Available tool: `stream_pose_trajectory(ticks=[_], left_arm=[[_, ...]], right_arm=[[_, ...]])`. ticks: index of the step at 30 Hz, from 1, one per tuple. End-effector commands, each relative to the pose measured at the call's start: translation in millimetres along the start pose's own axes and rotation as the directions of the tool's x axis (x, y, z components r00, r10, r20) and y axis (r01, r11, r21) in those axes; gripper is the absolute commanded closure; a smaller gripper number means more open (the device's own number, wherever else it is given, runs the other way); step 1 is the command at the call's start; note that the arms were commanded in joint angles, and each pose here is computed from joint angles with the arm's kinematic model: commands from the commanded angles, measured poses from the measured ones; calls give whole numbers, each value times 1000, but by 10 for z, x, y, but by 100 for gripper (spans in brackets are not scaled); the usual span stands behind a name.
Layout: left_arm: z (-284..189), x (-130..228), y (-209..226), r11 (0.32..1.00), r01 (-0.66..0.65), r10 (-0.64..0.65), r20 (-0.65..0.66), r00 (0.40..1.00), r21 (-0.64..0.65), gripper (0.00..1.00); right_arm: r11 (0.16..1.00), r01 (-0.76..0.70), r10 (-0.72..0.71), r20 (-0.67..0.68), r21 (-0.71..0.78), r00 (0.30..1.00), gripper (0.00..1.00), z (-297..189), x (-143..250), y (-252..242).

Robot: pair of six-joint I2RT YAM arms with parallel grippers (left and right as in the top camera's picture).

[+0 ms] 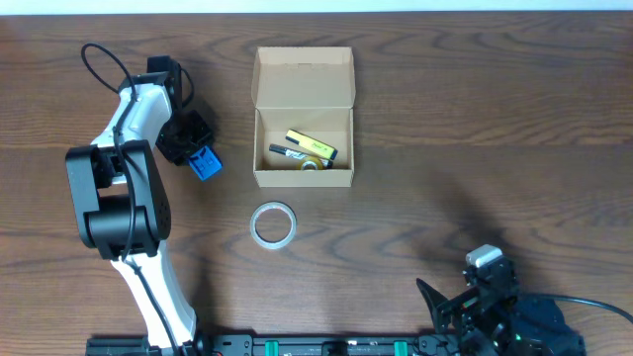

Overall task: Pack container
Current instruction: 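Carry the blue duster into the box and release it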

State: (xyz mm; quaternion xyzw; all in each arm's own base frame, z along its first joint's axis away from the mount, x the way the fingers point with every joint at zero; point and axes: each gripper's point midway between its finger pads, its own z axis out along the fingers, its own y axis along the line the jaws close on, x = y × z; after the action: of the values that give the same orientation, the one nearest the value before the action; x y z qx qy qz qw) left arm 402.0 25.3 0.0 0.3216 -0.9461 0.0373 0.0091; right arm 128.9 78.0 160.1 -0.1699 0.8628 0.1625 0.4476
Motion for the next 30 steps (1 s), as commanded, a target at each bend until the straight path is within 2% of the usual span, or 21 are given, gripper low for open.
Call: stream_pose_trajectory(ticks=[1, 7, 10, 17, 21, 22, 23, 25, 30], left_arm=[[-60, -23, -57, 999, -45, 45, -16, 999, 23, 69], [-542, -64, -168, 987, -157, 157, 5, 988, 42, 71], [-822, -50, -242, 968, -245, 244, 25, 969, 56, 69], [-1423, 205, -482, 849, -526, 521, 84, 849, 53, 64], [-1660, 446, -762, 730, -682, 671, 142, 728, 45, 61], [-1711, 539, -860, 680, -732, 719, 159, 677, 45, 60], [-1764, 694, -1001, 593, -804, 788, 177, 589, 37, 55], [-1788, 889, -1158, 476, -879, 862, 187, 471, 22, 55], [-1743, 1276, -1431, 225, -974, 960, 177, 219, -16, 55]], right_arm=[[1000, -15, 15, 9, 12, 1000, 1, -12, -11, -23], [1000, -15, 15, 9, 12, 1000, 1, -12, -11, -22], [1000, -15, 15, 9, 12, 1000, 1, -12, -11, -23], [1000, -15, 15, 9, 12, 1000, 1, -12, -12, -22], [1000, -15, 15, 9, 12, 1000, 1, -12, -11, -23], [1000, -15, 15, 9, 12, 1000, 1, -12, -11, -23], [1000, -15, 15, 9, 12, 1000, 1, -12, -11, -23], [1000, -15, 15, 9, 12, 1000, 1, -12, -12, -22], [1000, -15, 15, 9, 12, 1000, 1, -12, -11, -23]])
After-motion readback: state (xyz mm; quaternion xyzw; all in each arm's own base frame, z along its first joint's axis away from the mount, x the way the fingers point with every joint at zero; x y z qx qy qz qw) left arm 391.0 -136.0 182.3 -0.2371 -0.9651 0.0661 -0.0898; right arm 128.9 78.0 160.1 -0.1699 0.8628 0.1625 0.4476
